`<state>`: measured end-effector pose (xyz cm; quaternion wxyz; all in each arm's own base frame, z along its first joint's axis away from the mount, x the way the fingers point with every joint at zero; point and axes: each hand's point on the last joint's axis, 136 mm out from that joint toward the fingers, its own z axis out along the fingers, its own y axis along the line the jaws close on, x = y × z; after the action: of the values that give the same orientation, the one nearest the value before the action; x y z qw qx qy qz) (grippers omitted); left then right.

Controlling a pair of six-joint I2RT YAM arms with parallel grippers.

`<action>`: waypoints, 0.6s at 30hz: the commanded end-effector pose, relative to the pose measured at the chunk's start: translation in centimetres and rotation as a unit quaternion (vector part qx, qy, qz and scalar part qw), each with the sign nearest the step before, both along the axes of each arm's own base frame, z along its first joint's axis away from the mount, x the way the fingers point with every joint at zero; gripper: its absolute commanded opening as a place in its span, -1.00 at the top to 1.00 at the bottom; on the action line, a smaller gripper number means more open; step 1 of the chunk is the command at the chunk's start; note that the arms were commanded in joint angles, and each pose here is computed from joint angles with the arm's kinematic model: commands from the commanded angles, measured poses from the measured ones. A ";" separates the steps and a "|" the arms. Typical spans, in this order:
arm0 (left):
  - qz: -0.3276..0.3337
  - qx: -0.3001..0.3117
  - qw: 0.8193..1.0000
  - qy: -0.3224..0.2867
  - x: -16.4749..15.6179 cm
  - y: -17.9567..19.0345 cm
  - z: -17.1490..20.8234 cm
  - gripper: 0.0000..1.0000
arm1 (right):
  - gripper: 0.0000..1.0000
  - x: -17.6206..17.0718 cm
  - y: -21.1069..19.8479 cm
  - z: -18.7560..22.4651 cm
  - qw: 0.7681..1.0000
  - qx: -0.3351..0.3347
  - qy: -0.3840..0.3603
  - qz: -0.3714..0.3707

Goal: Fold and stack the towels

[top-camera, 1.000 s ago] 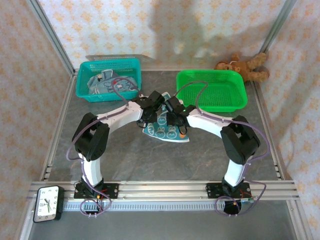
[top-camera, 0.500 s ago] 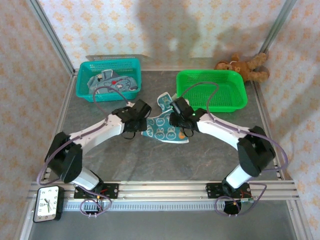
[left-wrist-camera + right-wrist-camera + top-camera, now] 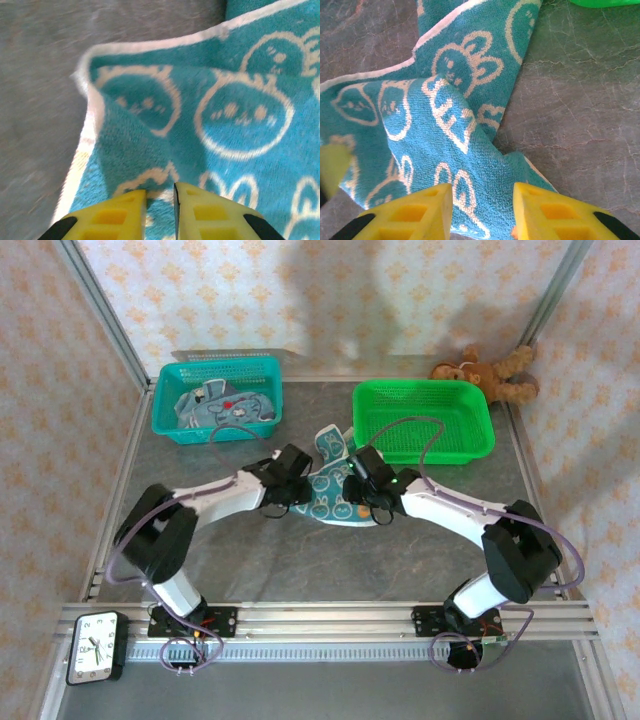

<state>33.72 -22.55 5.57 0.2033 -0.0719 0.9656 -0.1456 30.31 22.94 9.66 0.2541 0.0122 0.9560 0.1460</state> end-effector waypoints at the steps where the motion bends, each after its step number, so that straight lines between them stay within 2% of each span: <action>1: -0.022 -0.003 1.000 -0.017 2.8 -2.0 -0.3 0.61 | 0.25 0.3 -0.6 0.3 1.000 -0.004 -0.014 -0.025; 4: -0.019 0.011 1.000 -0.008 4.4 -2.1 -1.2 0.63 | 0.27 -0.1 -1.4 0.2 0.999 -0.021 -0.004 -0.032; 9: -0.011 0.009 1.000 -0.019 5.4 -1.9 0.1 0.59 | 0.26 -1.8 -3.0 -0.9 0.999 -0.030 0.008 -0.045; 18: 0.022 0.048 0.998 -0.043 1.3 3.6 2.1 0.23 | 0.25 -4.8 -5.0 -3.5 0.998 -0.028 0.032 -0.051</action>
<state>36.20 -21.81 7.41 0.2374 -0.0674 0.9595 -0.1362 25.90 18.44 6.47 0.2277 0.0469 0.9663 0.1104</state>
